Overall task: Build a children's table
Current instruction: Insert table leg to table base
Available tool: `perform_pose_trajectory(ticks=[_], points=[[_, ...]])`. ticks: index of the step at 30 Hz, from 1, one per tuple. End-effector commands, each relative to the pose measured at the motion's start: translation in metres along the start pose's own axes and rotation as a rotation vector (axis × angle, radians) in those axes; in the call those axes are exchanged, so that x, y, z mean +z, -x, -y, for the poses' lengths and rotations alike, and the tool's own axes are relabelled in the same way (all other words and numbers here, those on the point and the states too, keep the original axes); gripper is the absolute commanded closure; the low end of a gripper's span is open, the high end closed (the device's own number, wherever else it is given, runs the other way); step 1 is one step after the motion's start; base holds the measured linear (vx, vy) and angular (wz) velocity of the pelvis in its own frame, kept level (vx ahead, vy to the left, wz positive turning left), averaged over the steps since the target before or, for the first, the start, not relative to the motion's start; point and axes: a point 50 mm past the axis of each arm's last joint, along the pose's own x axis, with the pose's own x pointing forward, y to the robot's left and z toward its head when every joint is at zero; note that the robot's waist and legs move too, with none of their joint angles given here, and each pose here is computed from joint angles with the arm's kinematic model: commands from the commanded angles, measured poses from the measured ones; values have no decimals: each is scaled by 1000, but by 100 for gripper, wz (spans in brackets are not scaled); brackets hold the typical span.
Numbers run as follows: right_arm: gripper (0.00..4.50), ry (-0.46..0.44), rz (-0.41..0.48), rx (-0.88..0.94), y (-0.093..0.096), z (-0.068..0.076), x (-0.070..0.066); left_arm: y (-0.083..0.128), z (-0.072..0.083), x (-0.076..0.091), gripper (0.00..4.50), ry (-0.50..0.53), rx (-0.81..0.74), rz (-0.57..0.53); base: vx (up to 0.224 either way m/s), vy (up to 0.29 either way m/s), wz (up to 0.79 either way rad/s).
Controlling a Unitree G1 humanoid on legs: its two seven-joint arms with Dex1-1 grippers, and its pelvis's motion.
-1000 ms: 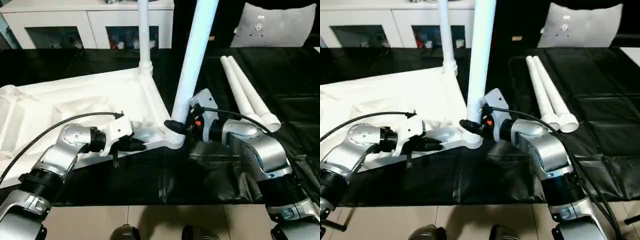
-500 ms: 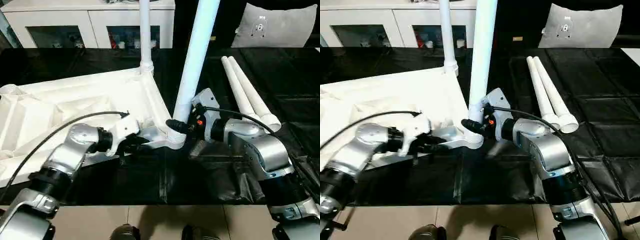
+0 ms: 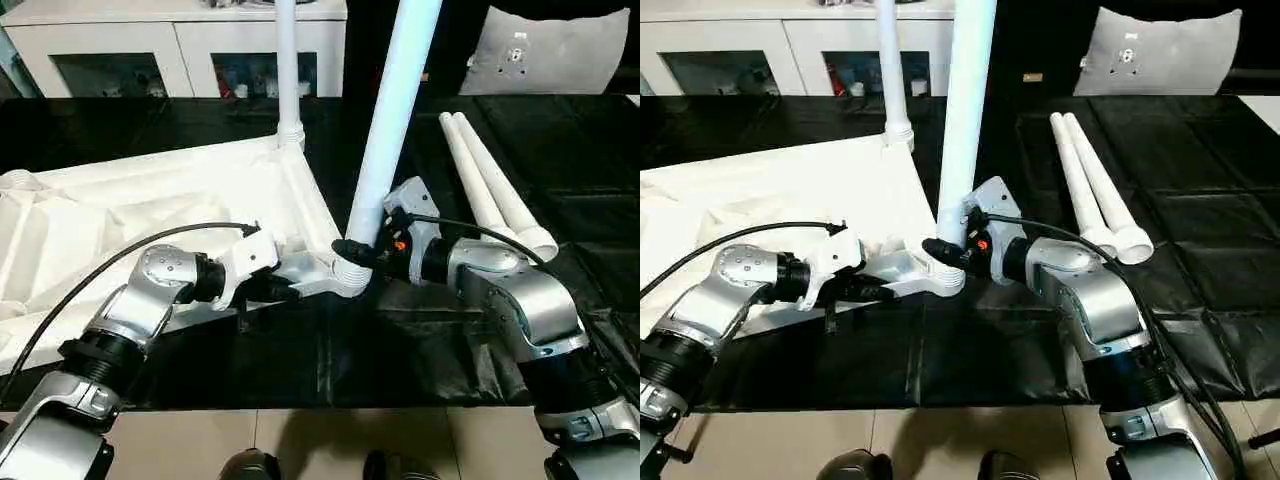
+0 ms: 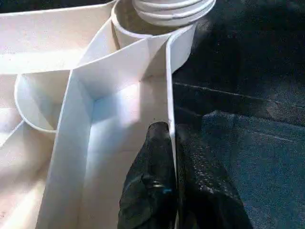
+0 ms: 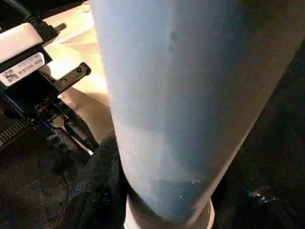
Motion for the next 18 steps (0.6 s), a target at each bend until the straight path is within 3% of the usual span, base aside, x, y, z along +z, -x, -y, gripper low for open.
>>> perform_pose_trajectory(ticks=[1,8,18], points=[[262,0,11,-18,2,2,1,1,-2,-3,443,-58,-3,-61,0,0,0],[262,-1,-1,-2,2,4,1,2,5,5,450,-91,-117,-1,0,0,0],[262,-26,-89,66,9,-8,-15,2,8,11,450,-93,-219,55,0,0,0]])
